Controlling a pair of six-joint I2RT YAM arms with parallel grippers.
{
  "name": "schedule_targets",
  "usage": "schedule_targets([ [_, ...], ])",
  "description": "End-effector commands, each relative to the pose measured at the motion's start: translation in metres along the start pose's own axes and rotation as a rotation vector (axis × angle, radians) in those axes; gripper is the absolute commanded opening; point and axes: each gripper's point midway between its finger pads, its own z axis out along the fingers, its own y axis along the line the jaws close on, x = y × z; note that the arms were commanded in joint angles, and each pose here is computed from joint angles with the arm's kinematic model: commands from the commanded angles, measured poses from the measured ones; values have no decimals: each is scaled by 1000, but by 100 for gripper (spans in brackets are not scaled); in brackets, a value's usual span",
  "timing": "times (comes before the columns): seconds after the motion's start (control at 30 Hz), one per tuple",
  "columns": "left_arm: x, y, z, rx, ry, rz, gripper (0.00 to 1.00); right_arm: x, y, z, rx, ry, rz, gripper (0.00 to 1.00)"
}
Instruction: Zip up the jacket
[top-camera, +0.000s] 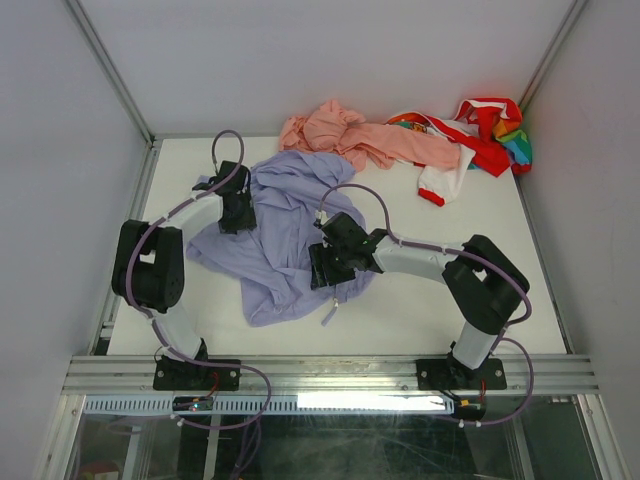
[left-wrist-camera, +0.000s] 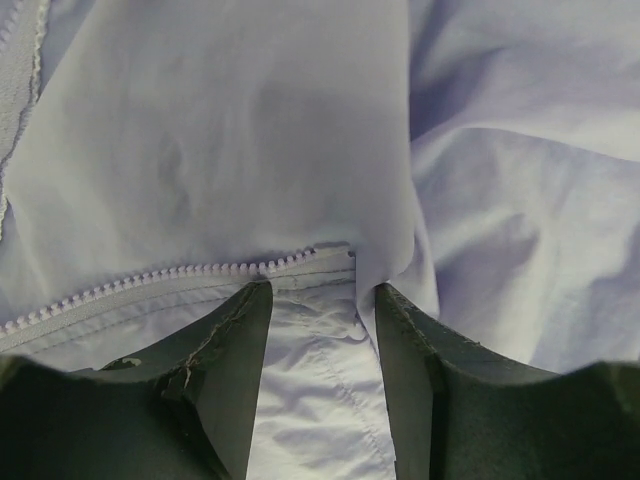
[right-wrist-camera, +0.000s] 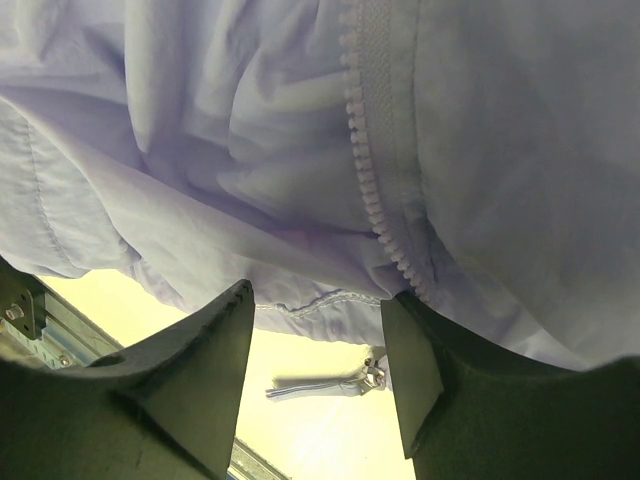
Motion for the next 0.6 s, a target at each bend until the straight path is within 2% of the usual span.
schedule_targets([
  [0.0,-16,5,-3,-49,-57,33,47,-23,17,-4,-45,-61,-33,57],
  [0.4,-7,20,-1,-77,-42,19,43,-21,14,0,-36,-52,-29,57],
  [0.57,0,26,-8,-50,-37,-17,51,-18,10,2,-24,-49,-22,57],
])
